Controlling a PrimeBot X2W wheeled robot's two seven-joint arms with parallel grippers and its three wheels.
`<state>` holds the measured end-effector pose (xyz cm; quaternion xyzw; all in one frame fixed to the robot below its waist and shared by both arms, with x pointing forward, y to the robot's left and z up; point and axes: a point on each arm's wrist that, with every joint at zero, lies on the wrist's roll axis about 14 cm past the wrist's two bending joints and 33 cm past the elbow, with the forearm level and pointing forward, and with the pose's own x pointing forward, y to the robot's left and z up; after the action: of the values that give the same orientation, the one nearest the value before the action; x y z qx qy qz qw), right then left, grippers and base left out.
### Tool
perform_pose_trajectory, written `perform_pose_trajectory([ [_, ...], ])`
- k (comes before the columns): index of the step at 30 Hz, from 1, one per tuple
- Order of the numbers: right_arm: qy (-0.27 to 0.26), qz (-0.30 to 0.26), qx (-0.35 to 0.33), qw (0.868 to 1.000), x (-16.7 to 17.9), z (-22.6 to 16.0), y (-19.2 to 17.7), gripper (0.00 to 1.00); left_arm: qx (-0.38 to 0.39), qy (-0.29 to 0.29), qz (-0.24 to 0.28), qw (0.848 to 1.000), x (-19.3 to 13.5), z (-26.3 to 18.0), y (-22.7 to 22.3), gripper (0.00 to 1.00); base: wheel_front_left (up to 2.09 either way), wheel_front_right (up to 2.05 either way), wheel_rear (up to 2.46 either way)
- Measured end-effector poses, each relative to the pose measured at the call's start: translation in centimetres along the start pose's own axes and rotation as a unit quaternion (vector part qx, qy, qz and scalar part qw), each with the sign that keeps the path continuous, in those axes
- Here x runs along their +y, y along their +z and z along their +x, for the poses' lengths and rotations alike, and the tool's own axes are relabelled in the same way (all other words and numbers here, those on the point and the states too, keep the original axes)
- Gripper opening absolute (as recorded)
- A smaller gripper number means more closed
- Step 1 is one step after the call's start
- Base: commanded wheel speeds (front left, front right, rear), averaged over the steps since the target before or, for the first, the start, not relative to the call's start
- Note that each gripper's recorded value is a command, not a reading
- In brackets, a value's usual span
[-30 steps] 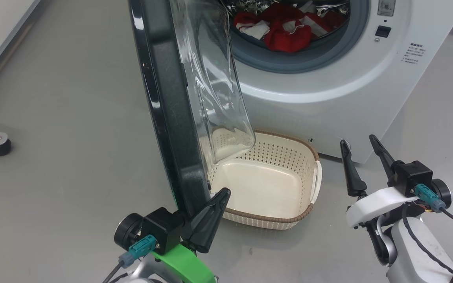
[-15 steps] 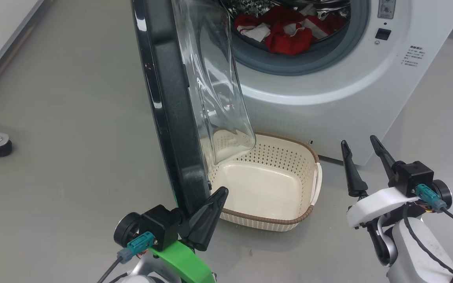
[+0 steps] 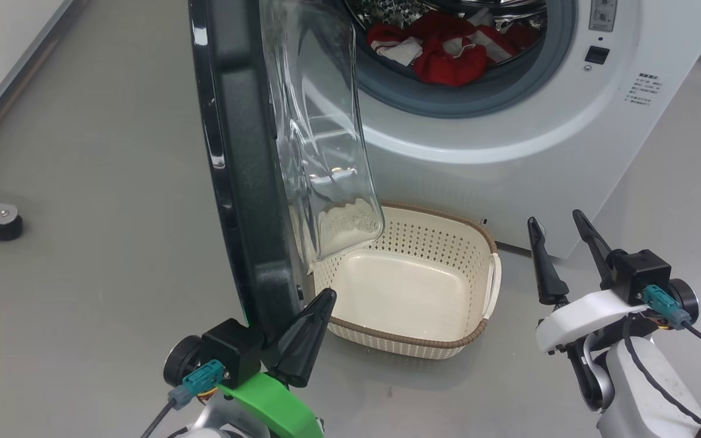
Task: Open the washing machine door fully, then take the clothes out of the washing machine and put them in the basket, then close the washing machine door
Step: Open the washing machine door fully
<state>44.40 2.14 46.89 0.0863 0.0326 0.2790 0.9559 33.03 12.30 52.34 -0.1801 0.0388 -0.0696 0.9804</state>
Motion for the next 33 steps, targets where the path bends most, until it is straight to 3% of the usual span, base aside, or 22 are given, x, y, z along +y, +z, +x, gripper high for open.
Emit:
perform_pose_trajectory([
  [17, 0.01, 0.002, 0.008, 1.0, 0.5, 0.6, -0.8, 1.0, -0.031, 0.103, -0.008, 0.994, 5.6, -1.1, 1.1, 0.0, 0.0, 0.0, 0.0],
  [33, 0.014, 0.0, 0.015, 1.0, 0.7, 1.0, -1.5, 1.0, -0.061, 0.232, 0.008, 0.971, 14.1, -4.1, 2.5, 0.0, 0.0, 0.0, 0.0],
])
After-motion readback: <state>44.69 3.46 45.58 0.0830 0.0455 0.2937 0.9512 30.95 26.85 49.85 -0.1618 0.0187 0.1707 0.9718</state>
